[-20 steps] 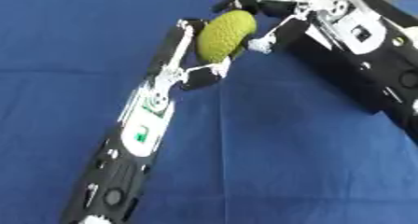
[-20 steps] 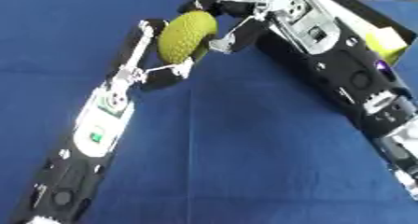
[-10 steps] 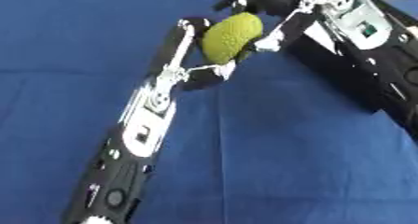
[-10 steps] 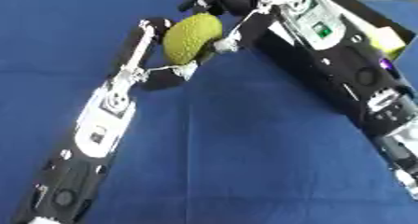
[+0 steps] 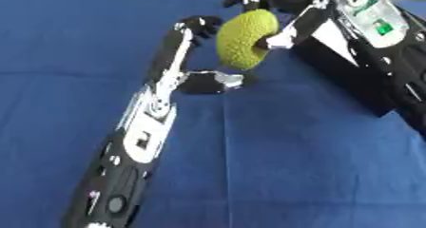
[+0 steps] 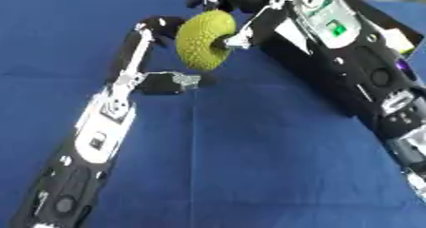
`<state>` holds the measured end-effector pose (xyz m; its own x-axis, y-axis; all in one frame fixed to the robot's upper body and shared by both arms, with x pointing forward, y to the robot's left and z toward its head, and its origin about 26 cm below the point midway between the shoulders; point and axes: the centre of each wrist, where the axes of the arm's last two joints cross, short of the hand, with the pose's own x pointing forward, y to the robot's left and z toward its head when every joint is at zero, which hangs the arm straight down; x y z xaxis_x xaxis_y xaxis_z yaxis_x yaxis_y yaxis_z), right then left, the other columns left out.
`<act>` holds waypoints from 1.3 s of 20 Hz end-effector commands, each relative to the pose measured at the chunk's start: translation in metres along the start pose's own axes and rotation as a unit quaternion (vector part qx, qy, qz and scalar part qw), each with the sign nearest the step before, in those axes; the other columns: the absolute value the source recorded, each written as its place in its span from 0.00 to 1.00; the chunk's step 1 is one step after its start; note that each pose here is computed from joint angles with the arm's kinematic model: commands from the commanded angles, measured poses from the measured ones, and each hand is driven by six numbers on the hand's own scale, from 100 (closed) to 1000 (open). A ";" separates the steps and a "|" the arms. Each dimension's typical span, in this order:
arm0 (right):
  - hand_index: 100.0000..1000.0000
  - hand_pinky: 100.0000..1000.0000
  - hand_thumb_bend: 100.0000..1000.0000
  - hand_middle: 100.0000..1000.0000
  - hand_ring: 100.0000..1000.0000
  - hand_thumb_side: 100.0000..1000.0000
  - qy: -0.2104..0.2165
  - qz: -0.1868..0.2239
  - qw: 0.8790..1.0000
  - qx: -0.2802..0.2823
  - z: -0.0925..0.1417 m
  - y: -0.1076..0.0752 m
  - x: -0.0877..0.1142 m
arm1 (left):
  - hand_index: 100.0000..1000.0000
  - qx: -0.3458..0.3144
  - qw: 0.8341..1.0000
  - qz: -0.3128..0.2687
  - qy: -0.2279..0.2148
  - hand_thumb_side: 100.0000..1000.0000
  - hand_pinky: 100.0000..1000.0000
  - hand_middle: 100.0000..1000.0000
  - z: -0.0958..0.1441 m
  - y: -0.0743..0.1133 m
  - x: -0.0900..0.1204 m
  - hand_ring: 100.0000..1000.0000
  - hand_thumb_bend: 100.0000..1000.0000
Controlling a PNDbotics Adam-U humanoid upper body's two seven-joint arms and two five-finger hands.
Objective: Pick up the objects with one hand, pass them to the other hand, and then place them into the box on the other side of the table.
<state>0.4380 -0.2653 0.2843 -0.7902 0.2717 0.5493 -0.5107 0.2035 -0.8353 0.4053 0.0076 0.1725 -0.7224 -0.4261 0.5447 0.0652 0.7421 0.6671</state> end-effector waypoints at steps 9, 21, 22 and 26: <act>0.42 0.71 0.12 0.40 0.99 0.00 0.021 0.011 0.998 -0.056 0.061 -0.032 0.008 | 0.76 0.019 1.000 -0.007 0.001 0.48 0.61 0.56 0.002 0.010 -0.004 0.64 1.00; 0.42 0.70 0.08 0.40 0.98 0.00 0.101 -0.027 0.969 -0.224 0.194 -0.052 0.020 | 0.76 0.027 0.999 -0.014 0.027 0.45 0.60 0.55 0.011 0.012 -0.019 0.63 1.00; 0.42 0.70 0.08 0.40 0.98 0.00 0.110 -0.026 0.964 -0.242 0.204 -0.052 0.021 | 0.76 0.026 0.999 -0.015 0.028 0.45 0.60 0.55 0.011 0.011 -0.020 0.63 1.00; 0.42 0.70 0.08 0.40 0.98 0.00 0.153 -0.019 0.937 -0.314 0.244 -0.049 0.022 | 0.76 0.026 0.999 -0.018 0.032 0.45 0.60 0.55 0.013 0.012 -0.023 0.63 1.00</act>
<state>0.3785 -0.4805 0.3067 -0.5869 0.4419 0.6784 -0.2491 0.6987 -0.6706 0.4128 0.0315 0.1529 -0.6636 -0.4843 0.5702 0.0242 0.7478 0.6634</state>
